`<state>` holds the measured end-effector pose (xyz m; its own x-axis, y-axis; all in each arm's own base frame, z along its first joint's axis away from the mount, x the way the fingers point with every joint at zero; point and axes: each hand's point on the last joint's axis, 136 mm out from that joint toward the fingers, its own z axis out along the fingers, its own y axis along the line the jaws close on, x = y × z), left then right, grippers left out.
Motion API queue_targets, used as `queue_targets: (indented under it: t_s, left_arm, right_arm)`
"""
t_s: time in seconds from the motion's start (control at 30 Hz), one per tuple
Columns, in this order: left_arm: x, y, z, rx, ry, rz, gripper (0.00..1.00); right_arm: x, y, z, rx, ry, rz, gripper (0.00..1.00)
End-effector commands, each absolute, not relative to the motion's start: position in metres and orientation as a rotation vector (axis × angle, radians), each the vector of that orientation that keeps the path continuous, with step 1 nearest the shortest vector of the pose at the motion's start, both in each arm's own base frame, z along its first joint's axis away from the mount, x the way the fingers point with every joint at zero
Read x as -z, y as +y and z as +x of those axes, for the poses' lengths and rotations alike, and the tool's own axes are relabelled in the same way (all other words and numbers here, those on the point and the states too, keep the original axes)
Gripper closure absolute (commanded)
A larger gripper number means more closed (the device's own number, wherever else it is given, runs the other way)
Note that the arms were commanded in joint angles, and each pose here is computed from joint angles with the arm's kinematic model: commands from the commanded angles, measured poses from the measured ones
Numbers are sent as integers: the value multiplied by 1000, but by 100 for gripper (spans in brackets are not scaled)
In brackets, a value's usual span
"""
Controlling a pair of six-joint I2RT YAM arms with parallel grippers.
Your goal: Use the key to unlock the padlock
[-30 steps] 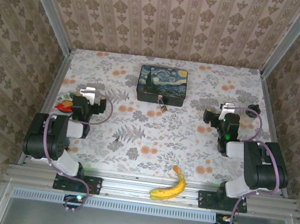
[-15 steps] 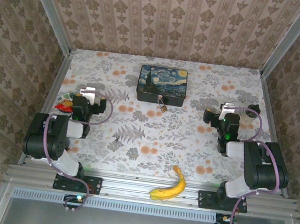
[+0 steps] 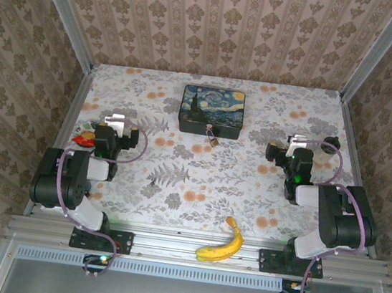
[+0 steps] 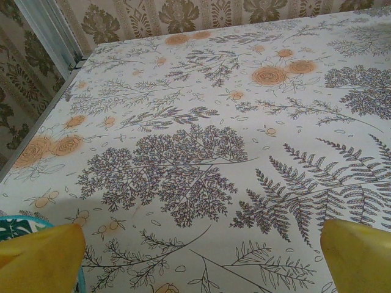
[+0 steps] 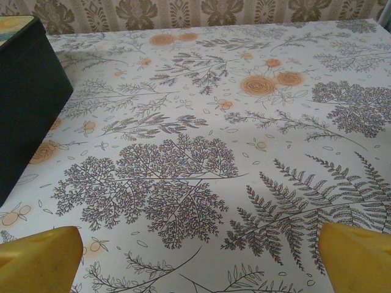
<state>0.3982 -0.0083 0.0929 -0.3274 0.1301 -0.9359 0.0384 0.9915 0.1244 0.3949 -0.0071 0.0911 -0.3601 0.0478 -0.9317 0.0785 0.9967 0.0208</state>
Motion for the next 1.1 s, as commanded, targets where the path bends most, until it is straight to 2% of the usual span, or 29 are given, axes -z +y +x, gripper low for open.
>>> queue_targets:
  t_s: [0.0,0.33,0.57,0.8,1.07]
  left_arm:
    - [-97,-9,399,-100,1887,134,0]
    - [-97,-5,401,-42,1896,115,0]
    - [-128,2,391,-70,1883,71,0]
    - [-160,-1,360,29,1927,-83,0]
    - [-169,-45,310,182,2011,-132,0]
  right_arm:
    - [-98,-10,399,65,1921,91,0]
    - [-106,-13,399,80,1923,107,0]
    - [-146,-28,385,155,1904,211,0]
    - [-171,-32,356,148,1901,307,0]
    - [-173,-21,323,69,1994,460,0]
